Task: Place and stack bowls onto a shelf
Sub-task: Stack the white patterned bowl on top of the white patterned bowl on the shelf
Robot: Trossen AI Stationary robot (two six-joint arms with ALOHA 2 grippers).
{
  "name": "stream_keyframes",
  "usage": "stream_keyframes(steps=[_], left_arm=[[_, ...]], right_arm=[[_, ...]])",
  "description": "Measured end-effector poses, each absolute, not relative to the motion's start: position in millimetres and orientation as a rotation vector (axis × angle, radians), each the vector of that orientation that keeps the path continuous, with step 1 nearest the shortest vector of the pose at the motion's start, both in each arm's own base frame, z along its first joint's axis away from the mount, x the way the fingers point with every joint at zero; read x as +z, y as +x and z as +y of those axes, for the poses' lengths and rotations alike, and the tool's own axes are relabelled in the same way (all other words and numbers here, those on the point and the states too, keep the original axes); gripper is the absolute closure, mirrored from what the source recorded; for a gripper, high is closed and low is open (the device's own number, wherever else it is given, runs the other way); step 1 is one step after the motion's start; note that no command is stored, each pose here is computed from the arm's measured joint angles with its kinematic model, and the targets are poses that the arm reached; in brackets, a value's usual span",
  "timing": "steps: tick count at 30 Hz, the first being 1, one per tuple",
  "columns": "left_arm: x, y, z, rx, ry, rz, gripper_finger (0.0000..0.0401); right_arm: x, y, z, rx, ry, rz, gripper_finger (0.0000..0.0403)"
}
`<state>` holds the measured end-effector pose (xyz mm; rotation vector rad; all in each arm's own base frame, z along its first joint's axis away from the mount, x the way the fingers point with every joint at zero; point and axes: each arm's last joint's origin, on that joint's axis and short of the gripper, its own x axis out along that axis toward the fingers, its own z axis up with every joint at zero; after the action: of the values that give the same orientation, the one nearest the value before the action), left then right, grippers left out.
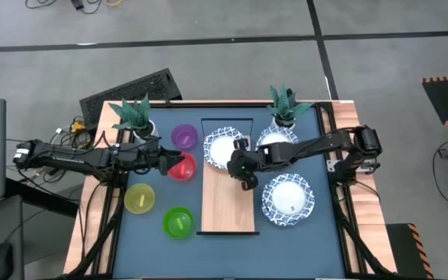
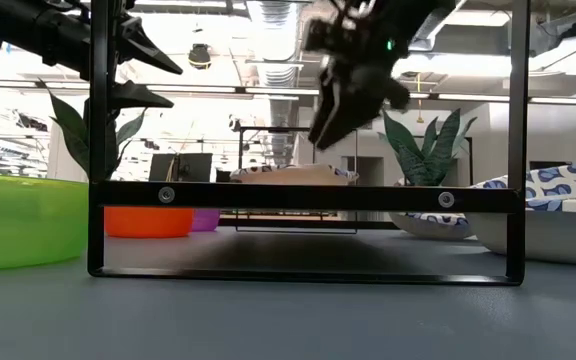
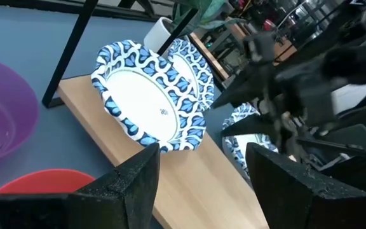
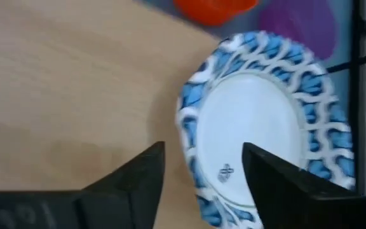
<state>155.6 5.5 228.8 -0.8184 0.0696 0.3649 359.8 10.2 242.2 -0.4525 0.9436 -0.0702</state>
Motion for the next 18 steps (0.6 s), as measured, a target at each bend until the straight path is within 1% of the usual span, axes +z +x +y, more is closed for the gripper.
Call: stream_keyframes(steps=[5,9,12,14,16,18], left_arm=[[230.7,155.9,5.5,0.357,-0.836,0.049,0.0183],[233.2,156.0,5.4,0.346,-0.841,0.025,0.0183],[233.7,156.1,5.4,0.344,-0.841,0.02,0.0183],[233.8,156.1,5.4,0.344,-0.841,0.019,0.0183],[233.7,156.2,5.4,0.344,-0.841,0.02,0.0183],[233.7,156.2,5.4,0.344,-0.841,0.02,0.0183]], right_arm=[[293.2,336.6,6.8,-0.163,-0.283,0.918,0.0148],[326.7,298.2,-1.5,-0.308,-0.038,0.91,0.0148],[337.0,260.6,-5.6,-0.474,0.12,0.961,0.0148],[337.2,234.1,-6.2,-0.617,0.188,1.011,0.0148],[333.1,207.9,-3.7,-0.769,0.25,1.015,0.0148],[325.0,184.3,-0.1,-0.9,0.327,0.973,0.0148]])
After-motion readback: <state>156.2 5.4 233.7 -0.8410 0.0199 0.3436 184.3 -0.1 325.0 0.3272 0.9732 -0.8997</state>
